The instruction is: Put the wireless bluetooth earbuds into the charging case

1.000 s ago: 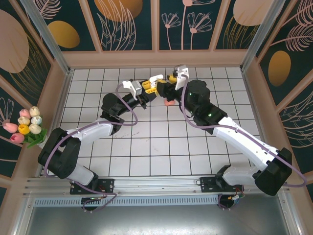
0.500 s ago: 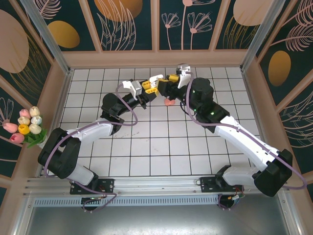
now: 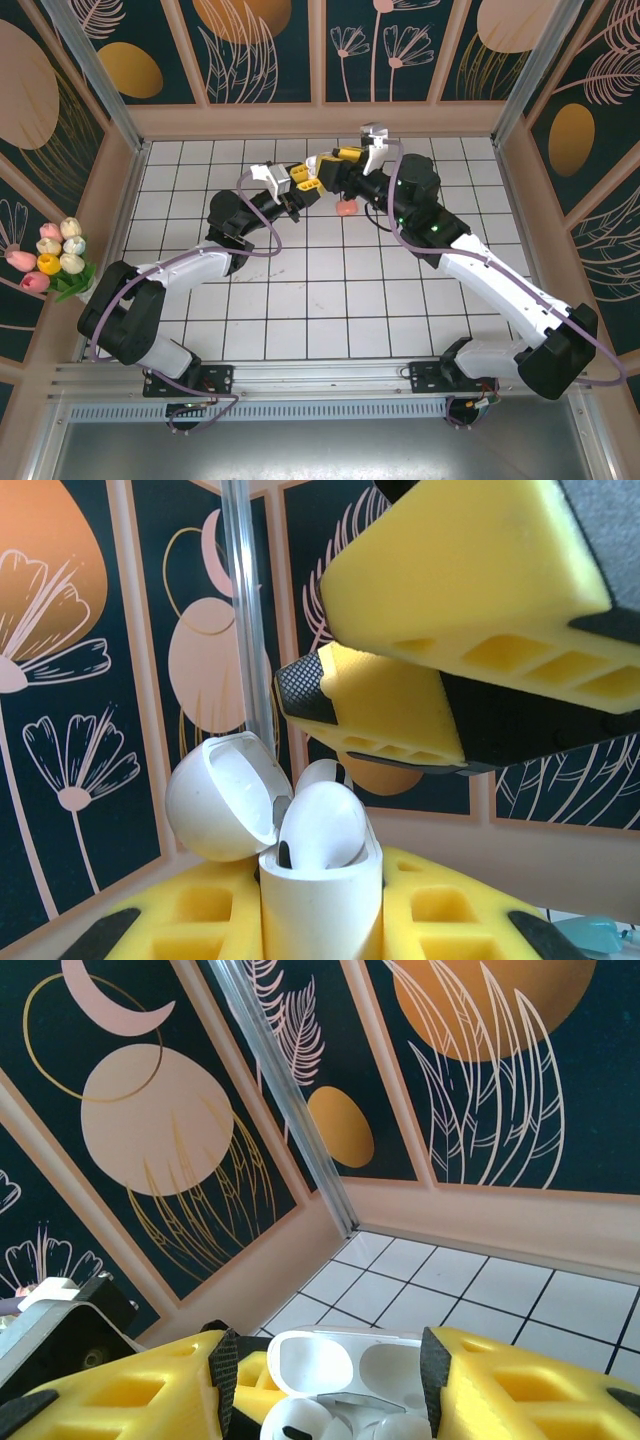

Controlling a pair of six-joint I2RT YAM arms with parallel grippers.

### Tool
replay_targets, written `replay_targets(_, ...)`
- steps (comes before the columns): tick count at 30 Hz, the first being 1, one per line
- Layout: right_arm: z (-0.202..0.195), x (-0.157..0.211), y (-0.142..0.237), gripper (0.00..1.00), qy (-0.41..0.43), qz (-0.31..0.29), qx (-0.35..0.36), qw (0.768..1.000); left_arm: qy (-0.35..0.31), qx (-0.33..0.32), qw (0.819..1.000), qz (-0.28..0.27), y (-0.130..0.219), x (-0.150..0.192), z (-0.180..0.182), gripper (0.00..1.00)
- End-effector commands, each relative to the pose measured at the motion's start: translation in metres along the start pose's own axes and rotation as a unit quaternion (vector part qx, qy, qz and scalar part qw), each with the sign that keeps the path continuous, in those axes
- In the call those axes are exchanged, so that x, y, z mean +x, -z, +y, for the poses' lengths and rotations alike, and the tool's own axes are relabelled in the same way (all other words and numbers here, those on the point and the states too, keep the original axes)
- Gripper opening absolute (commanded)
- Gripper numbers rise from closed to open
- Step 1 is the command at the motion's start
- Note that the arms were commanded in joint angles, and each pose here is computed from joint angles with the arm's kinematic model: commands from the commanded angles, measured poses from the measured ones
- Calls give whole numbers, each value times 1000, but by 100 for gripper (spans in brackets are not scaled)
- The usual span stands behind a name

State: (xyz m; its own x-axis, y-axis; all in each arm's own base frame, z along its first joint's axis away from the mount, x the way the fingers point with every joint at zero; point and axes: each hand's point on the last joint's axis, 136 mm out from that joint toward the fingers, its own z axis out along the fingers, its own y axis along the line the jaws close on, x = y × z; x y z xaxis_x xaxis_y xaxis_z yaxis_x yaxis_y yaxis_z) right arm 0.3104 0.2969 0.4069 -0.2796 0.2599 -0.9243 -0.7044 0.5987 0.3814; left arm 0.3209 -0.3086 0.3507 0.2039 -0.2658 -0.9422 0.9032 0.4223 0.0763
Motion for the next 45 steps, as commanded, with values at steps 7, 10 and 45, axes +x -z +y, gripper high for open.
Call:
replay_targets(7, -9, -42, 15, 54, -26, -54, 34, 998, -10, 13, 1000, -27, -2, -14, -6, 0)
replay_targets(10, -28, -45, 20, 54, -44, -48, 75, 995, -12, 20, 999, -27, -1, -14, -9, 0)
replay_targets(45, -86, 62, -21, 39, -61, 284, 199, 936, 14, 17, 998, 51, -11, 33, 2, 0)
